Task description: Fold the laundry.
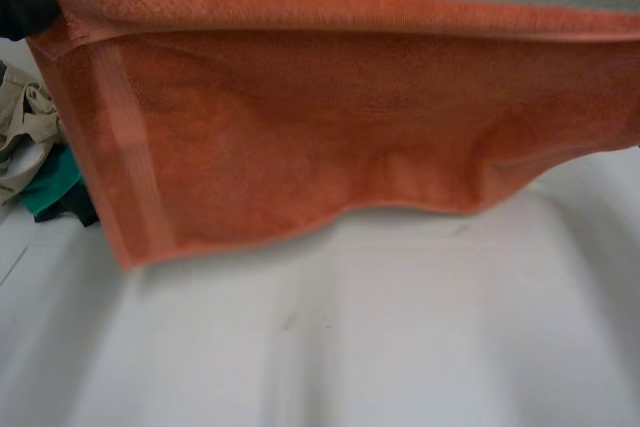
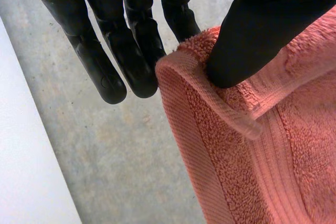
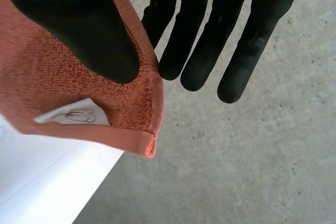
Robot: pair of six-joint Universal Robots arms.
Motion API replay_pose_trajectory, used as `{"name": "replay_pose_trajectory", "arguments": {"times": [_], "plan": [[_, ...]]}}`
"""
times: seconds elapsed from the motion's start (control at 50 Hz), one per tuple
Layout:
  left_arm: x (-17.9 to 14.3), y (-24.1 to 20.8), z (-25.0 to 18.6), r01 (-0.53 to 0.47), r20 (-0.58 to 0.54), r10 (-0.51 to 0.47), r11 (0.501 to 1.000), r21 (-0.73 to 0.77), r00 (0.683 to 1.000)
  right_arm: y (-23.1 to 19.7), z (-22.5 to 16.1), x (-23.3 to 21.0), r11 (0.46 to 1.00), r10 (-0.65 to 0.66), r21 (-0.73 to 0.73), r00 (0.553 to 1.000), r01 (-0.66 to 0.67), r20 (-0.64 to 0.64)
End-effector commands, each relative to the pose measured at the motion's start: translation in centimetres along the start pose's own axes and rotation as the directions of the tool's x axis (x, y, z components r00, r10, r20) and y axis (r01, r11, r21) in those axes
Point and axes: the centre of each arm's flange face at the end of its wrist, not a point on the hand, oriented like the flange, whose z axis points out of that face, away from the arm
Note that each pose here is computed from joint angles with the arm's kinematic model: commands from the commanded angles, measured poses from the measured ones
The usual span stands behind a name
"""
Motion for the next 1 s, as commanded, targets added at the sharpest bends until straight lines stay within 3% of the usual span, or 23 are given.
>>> {"name": "replay_pose_trajectory", "arguments": {"times": [0.02, 0.2, 0.26, 0.32, 0.38, 0.44, 0.48, 0.5, 0.56, 0.6, 0.7, 0.8, 1.0], "plan": [[0.4, 3.9, 0.3, -0.072, -0.032, 0.067, 0.983, -0.169, 0.997, 0.4, -1.7, -1.8, 0.996, 0.054, -0.082, 0.993, -0.045, 0.108], [2.3, 13.5, 4.0, -0.175, -0.155, 0.122, 0.902, -0.395, 0.980, 3.5, 2.8, -7.8, 0.983, 0.102, -0.176, 0.949, -0.050, 0.299], [2.5, 15.5, 6.7, -0.181, -0.140, 0.136, 0.903, -0.391, 0.981, 4.9, 5.3, -8.8, 0.974, 0.082, -0.224, 0.962, -0.022, 0.260], [2.9, 16.0, 9.2, -0.191, -0.124, 0.157, 0.920, -0.343, 0.980, 5.6, 8.5, -8.4, 0.978, 0.033, -0.207, 0.990, -0.004, 0.137], [3.2, 14.6, 13.3, -0.197, -0.088, 0.184, 0.962, -0.187, 0.979, 4.2, 10.8, -8.4, 0.994, 0.001, -0.110, 1.000, 0.002, 0.028], [2.9, 11.1, 17.0, -0.203, -0.022, 0.204, 0.978, 0.051, 0.979, 0.9, 13.4, -6.7, 0.994, 0.018, 0.110, 0.983, 0.002, -0.181], [2.7, 8.7, 18.2, -0.209, 0.016, 0.210, 0.959, 0.190, 0.978, -1.3, 14.5, -4.4, 0.960, 0.102, 0.281, 0.934, -0.001, -0.343], [2.5, 6.8, 19.0, -0.212, 0.056, 0.205, 0.926, 0.312, 0.977, -1.8, 14.7, -3.9, 0.943, 0.136, 0.331, 0.915, -0.002, -0.380], [2.3, 4.8, 19.6, -0.216, 0.102, 0.191, 0.865, 0.453, 0.976, -3.3, 14.9, -2.7, 0.882, 0.239, 0.472, 0.861, 0.000, -0.448], [2.6, 3.8, 19.7, -0.216, 0.114, 0.183, 0.822, 0.528, 0.976, -3.4, 14.8, -2.6, 0.868, 0.263, 0.497, 0.858, -0.010, -0.441], [3.4, 6.6, 19.2, -0.198, 0.074, 0.184, 0.882, 0.428, 0.980, -2.6, 14.9, -3.5, 0.869, 0.278, 0.492, 0.873, -0.051, -0.401], [3.9, 12.2, 17.5, -0.181, 0.017, 0.182, 0.959, 0.219, 0.983, -0.2, 15.0, -6.8, 0.892, 0.260, 0.438, 0.919, -0.112, -0.296], [4.4, 20.6, 13.0, -0.183, -0.019, 0.182, 0.979, -0.087, 0.983, 5.9, 13.9, -14.7, 0.945, 0.220, 0.257, 0.975, -0.203, -0.039]]}}
